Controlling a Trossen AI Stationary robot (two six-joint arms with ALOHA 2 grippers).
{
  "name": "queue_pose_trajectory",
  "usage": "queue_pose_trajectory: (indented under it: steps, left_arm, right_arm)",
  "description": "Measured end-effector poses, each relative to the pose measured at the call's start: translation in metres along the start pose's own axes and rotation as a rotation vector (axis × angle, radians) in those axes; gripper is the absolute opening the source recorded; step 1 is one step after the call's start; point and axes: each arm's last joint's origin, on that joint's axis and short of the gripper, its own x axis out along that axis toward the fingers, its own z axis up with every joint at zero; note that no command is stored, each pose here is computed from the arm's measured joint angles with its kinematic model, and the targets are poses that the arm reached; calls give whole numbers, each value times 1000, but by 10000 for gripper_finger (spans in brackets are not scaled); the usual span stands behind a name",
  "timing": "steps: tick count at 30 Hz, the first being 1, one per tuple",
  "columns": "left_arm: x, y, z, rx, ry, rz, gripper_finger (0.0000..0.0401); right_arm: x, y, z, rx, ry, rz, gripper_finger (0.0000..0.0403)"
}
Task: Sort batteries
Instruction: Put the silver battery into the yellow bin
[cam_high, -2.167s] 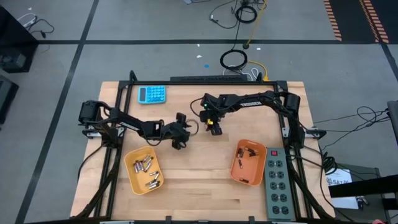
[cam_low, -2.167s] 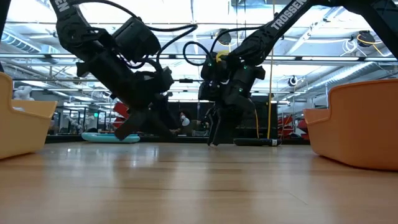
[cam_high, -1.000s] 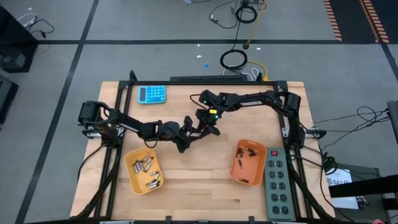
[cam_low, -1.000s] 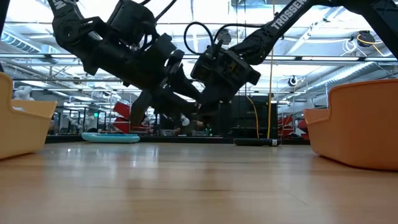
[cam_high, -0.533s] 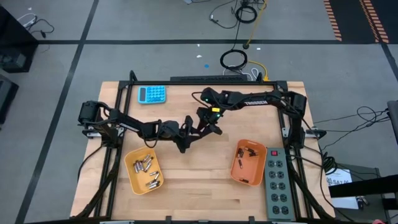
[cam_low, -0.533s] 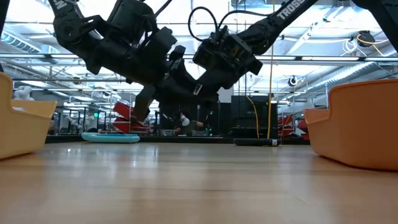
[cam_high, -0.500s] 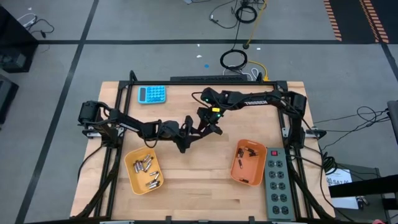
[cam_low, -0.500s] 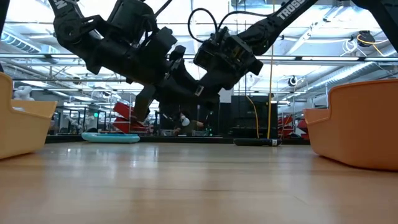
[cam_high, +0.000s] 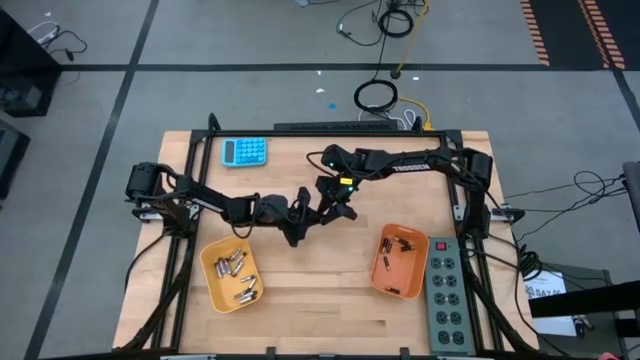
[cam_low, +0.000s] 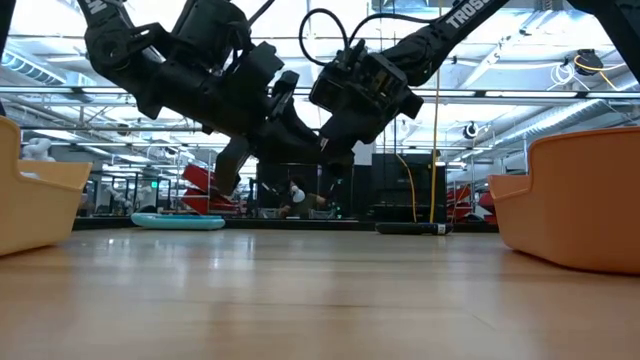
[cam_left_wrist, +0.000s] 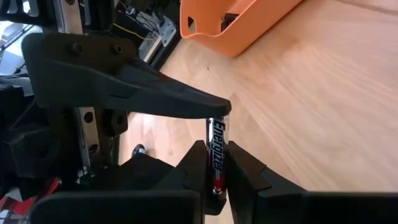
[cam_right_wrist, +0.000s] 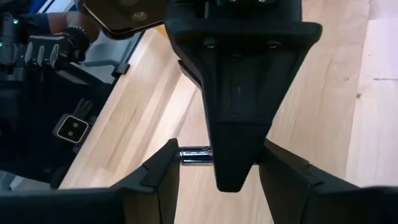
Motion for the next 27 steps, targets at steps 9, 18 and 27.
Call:
queue_pose_trajectory:
  steps: [9,18,27]
  left_arm:
    - [0,2,-2,-3,-3,0,37]
    - [0,-1,-4,-22,4,-42,37]
    - [-25,5,10,-245,51,-123,37]
  right_arm:
    - [2,2,0,39,4,9,323]
    - [-32,11,-1,54,65,-90,304]
    - [-51,19,-44,88,39,-302,303]
